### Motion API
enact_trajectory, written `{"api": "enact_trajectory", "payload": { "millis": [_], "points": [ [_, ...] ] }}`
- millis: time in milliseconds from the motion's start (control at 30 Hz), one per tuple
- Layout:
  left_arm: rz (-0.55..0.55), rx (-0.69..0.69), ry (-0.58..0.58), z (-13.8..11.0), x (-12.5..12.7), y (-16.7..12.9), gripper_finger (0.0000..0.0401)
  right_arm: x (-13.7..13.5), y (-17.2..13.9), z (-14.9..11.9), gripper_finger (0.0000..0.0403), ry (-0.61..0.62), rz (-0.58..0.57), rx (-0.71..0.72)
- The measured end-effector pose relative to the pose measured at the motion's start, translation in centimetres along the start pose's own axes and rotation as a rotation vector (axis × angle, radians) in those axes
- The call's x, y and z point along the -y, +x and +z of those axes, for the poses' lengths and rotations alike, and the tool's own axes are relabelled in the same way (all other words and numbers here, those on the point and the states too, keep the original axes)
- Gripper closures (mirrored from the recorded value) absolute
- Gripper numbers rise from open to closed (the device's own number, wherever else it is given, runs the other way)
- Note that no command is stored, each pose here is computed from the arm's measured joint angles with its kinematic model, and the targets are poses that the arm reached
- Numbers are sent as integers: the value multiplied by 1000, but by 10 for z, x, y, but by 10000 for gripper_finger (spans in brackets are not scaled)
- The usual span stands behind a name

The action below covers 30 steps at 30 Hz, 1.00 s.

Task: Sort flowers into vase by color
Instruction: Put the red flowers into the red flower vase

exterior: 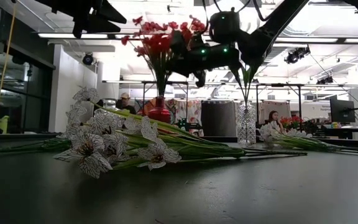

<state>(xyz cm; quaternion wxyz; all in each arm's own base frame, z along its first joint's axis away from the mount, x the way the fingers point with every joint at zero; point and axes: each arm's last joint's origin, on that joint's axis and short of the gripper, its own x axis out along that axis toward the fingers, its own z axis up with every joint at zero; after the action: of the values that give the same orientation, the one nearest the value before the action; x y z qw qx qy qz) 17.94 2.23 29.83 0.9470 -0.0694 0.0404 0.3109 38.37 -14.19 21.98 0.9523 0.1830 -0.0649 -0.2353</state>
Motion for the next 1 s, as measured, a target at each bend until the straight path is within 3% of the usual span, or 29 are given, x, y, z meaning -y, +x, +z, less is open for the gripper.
{"api": "enact_trajectory", "payload": {
  "millis": [700, 1000],
  "points": [
    [9, 1, 18, 0, 0, 0, 224, 8, -2, -19, 403, -30, -65, -210],
    [27, 5, 34, 0, -1, 0, 224, 9, -3, -21, 394, -33, -73, -233]
  ]
}}
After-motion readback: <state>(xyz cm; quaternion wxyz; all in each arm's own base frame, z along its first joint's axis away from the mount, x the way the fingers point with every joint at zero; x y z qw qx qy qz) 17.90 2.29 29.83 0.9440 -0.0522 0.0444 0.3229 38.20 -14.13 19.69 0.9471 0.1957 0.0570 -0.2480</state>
